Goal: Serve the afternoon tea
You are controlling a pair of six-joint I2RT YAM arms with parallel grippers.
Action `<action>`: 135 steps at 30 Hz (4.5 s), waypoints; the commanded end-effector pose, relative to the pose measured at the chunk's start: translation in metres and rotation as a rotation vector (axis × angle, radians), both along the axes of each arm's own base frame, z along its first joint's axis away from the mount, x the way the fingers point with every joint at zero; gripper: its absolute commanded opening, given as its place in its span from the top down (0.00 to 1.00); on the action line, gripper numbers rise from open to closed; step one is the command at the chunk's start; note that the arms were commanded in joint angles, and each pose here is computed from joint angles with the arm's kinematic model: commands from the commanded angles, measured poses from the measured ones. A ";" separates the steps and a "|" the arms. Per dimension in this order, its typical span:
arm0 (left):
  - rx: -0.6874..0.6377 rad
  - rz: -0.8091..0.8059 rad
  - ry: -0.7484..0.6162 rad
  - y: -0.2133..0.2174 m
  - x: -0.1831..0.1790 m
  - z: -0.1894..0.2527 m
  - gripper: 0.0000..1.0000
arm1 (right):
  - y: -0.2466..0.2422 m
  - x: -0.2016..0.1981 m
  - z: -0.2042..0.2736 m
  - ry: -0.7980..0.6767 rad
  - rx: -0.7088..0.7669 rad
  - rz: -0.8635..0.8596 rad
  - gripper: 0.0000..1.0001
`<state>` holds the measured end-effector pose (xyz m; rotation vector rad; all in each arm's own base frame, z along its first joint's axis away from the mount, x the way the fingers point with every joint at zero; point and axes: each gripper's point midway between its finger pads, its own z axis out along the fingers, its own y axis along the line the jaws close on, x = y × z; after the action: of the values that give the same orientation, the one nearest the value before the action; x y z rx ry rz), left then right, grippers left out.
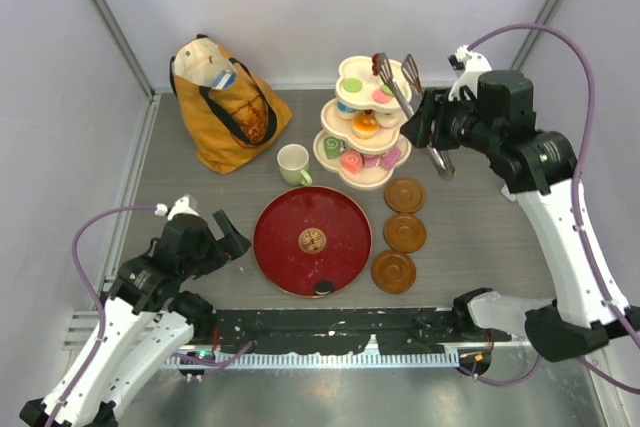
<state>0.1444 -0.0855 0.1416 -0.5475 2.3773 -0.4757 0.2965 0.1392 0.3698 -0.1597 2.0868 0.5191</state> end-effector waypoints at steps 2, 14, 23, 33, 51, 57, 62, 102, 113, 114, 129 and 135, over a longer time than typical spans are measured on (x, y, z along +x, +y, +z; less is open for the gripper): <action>-0.002 0.009 -0.028 -0.001 0.007 0.007 0.00 | 0.052 -0.042 0.007 -0.067 -0.025 0.199 0.41; -0.012 0.016 -0.036 0.001 0.004 0.009 0.00 | 0.109 -0.171 -0.139 0.389 -0.266 0.558 0.41; -0.011 0.020 -0.022 0.001 0.004 0.004 0.00 | 0.099 -0.236 -0.191 0.640 -0.425 0.678 0.41; -0.017 0.017 -0.022 0.000 0.002 0.003 0.00 | 0.097 -0.259 -0.221 0.744 -0.487 0.717 0.40; -0.020 0.017 -0.026 0.000 0.003 0.003 0.00 | 0.102 -0.268 -0.239 0.834 -0.495 0.719 0.42; -0.019 0.019 -0.025 0.000 0.003 0.003 0.00 | 0.101 -0.263 -0.236 0.816 -0.510 0.697 0.50; -0.020 0.017 -0.028 0.000 0.003 0.003 0.00 | 0.102 -0.261 -0.232 0.800 -0.505 0.694 0.54; -0.020 0.019 -0.040 0.001 0.004 0.005 0.00 | -0.012 0.111 0.028 -0.006 0.061 -0.072 0.60; -0.017 0.020 -0.038 0.001 0.004 0.005 0.00 | -0.010 0.125 -0.045 0.178 0.012 -0.042 0.57; -0.017 0.019 -0.036 0.001 0.004 0.004 0.00 | -0.010 0.124 -0.053 0.199 0.008 -0.043 0.56; -0.015 0.017 -0.032 0.000 0.004 0.004 0.00 | -0.011 0.122 -0.058 0.216 -0.010 -0.043 0.40; -0.015 0.016 -0.031 0.000 0.004 0.005 0.00 | -0.019 0.119 -0.036 0.157 -0.002 -0.091 0.39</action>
<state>0.1432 -0.0852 0.1423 -0.5551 2.3639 -0.4893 0.4178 0.1255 0.2882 -0.0233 2.3721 0.5099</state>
